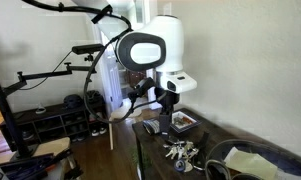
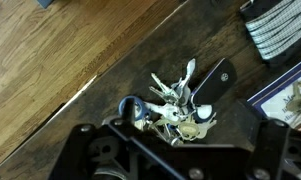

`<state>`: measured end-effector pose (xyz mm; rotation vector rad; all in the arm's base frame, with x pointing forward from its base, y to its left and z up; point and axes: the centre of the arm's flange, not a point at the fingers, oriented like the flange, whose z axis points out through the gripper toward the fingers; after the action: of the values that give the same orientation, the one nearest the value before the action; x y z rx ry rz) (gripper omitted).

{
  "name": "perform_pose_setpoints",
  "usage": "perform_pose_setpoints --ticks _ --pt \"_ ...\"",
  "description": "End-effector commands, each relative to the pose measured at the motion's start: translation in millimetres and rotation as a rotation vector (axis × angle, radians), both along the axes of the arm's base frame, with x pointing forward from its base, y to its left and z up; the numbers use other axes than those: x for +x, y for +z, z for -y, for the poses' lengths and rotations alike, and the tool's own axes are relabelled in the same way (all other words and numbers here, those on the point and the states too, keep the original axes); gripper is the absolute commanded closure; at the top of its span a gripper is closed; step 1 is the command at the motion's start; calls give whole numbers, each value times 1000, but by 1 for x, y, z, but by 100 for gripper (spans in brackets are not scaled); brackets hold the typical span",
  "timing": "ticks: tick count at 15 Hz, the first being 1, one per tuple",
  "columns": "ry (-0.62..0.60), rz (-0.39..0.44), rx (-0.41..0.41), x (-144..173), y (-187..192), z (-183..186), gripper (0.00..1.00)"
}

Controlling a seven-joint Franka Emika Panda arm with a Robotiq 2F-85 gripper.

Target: Put the keys in the blue/white plate

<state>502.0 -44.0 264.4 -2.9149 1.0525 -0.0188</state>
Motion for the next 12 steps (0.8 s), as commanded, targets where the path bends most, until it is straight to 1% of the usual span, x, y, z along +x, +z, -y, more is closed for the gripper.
perform_pose_setpoints --ticks 1,3,5,6,12 --pt "-116 15 8 21 -22 -1 0" --pt "-166 21 19 28 -31 -2 0" --pt "-192 22 27 33 -37 -4 0" --pt "-140 4 23 24 -32 0 0" --pt "-159 6 24 31 -37 -1 0"
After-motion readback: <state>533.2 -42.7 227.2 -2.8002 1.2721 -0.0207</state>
